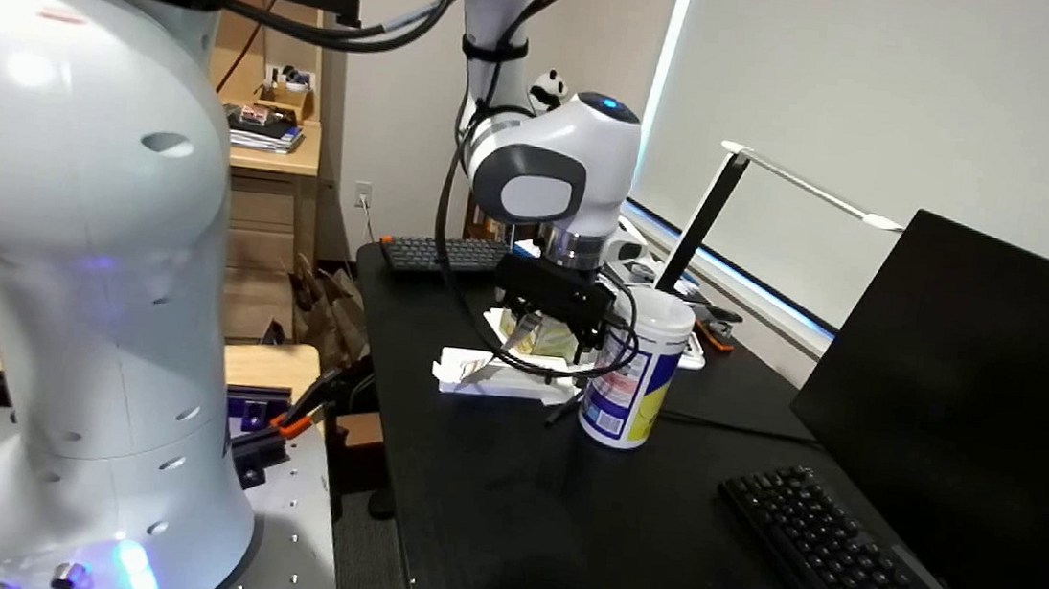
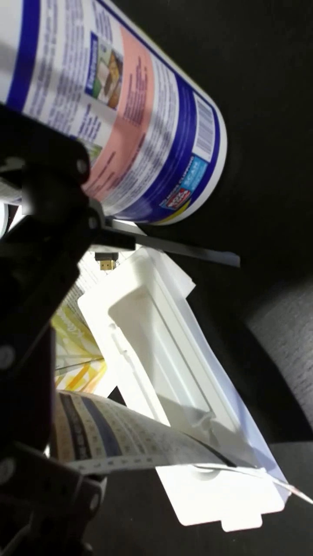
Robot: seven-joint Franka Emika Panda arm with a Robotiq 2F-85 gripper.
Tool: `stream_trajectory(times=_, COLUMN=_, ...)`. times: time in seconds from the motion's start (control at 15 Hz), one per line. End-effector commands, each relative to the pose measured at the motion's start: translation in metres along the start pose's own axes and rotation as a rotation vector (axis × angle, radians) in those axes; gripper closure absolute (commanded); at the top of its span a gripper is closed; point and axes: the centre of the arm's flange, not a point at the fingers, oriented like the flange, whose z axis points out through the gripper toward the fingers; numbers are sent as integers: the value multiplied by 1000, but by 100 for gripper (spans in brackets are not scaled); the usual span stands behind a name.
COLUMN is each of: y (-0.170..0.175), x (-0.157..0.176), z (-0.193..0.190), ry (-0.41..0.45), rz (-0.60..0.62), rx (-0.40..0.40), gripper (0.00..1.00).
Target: Move the striped paper from the right side of the desk to the left side of the desk
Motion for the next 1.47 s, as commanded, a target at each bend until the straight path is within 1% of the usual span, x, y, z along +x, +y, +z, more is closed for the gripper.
stream_trajectory(times=0.0, y=-12, x=-9, z=-8, ry=-3, rz=-33, rx=-85, gripper=0)
stream_trajectory(times=0.13, y=-15, x=-12, z=-6, ry=1, rz=-64, rx=-108, gripper=0)
stream_trajectory(times=0.27, y=-19, x=-14, z=-4, ry=18, rz=-120, rx=-146, gripper=0)
stream_trajectory(times=0.47, y=-20, x=-15, z=4, ry=21, rz=-220, rx=-258, gripper=0)
stream_trajectory(times=0.67, y=-5, x=-28, z=21, ry=14, rz=-287, rx=-379, gripper=0)
stream_trajectory(times=0.8, y=-2, x=-34, z=33, ry=3, rz=-336, rx=-455, gripper=0)
stream_trajectory(times=0.87, y=-8, x=-35, z=40, ry=-4, rz=-353, rx=-472, gripper=0)
stream_trajectory(times=1.0, y=-12, x=-24, z=41, ry=-22, rz=-376, rx=-491, gripper=0)
stream_trajectory(times=1.13, y=-25, x=-15, z=37, ry=-39, rz=-389, rx=-465, gripper=0)
stream_trajectory(times=1.27, y=-37, x=-14, z=28, ry=-81, rz=-402, rx=-420, gripper=0)
stream_trajectory(times=1.4, y=-42, x=-15, z=17, ry=-135, rz=-392, rx=-362, gripper=0)
